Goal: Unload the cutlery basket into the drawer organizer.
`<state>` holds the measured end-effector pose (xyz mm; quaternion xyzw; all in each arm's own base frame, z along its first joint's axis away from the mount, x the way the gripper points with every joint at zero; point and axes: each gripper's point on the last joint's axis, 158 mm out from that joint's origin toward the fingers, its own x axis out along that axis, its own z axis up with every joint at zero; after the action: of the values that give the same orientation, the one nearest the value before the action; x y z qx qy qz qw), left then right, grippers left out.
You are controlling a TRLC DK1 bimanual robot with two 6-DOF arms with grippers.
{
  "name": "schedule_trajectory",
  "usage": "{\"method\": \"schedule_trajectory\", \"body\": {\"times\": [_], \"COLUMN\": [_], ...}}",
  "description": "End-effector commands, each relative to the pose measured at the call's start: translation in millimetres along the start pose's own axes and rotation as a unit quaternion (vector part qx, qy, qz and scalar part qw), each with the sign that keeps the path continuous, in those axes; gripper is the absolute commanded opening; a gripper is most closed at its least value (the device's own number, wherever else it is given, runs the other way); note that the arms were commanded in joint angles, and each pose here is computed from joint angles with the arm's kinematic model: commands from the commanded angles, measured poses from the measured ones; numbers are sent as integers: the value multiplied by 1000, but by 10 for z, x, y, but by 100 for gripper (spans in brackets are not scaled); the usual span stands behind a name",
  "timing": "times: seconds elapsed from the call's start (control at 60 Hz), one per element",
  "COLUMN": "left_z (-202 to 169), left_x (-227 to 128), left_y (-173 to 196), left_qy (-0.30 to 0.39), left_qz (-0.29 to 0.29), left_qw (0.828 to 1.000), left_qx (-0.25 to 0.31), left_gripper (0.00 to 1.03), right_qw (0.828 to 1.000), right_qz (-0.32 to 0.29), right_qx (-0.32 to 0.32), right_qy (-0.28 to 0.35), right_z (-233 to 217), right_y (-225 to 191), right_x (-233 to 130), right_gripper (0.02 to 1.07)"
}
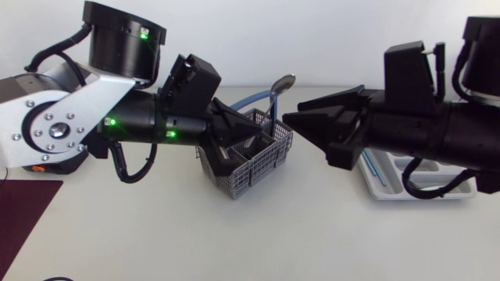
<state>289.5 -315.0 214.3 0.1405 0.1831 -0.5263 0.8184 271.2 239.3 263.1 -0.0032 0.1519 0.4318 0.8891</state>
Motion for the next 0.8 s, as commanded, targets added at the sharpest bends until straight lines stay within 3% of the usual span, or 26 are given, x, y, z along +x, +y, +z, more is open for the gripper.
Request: {"method": "schedule_trajectory", "body": {"times": [0.0,0.383,0.783], "left_z": [109,114,76], "left_x": [6,5,42], "left_y": [6,229,371], "left_qy": [-15,-20,-21], "left_qz": [9,37,49], "left_qw": [1000,998,997], "left_qx": [-12,-40,-59], "left_gripper": [3,3,3], "right_qw": [1000,998,997], "right_qz": [3,-6,17], "right_qx": [17,55,63], "right_qy": [1,33,39], "right_z": [83,175,185], "right_y": [-25,-253,-127], "right_x": [94,497,583], "right_gripper": [52,47,46]}}
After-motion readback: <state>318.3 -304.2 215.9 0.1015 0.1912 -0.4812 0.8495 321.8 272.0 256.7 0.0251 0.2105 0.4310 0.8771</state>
